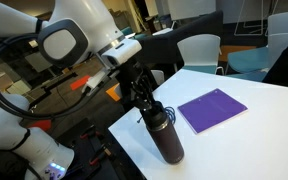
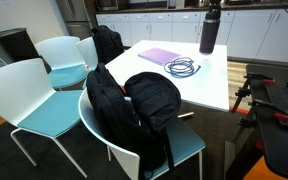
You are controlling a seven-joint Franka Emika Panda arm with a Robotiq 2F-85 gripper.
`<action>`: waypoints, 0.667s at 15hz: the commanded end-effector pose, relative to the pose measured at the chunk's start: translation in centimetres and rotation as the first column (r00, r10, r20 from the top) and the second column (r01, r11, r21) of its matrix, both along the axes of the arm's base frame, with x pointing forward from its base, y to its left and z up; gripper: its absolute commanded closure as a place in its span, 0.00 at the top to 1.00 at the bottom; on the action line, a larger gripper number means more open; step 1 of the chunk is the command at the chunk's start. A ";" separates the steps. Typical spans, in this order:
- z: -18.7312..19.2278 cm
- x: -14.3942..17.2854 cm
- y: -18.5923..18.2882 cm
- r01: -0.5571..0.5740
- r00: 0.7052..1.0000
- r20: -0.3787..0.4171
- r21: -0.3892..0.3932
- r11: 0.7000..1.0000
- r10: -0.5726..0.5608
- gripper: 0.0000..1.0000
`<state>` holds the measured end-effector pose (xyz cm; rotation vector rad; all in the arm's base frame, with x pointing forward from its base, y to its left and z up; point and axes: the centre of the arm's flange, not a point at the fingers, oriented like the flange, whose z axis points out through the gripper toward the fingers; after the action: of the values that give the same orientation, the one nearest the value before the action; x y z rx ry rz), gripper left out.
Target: Move the flusk to the right
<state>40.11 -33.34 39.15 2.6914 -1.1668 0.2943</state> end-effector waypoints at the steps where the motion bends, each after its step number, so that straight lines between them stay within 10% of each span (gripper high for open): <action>1: -0.5 0.5 -0.4 0.021 0.998 0.052 -0.033 0.999 -0.019 0.06; 10: -2.8 0.6 -1.2 0.054 0.995 0.089 0.013 0.998 -0.055 0.06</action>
<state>40.87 -34.50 35.56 2.6786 -1.2474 0.3466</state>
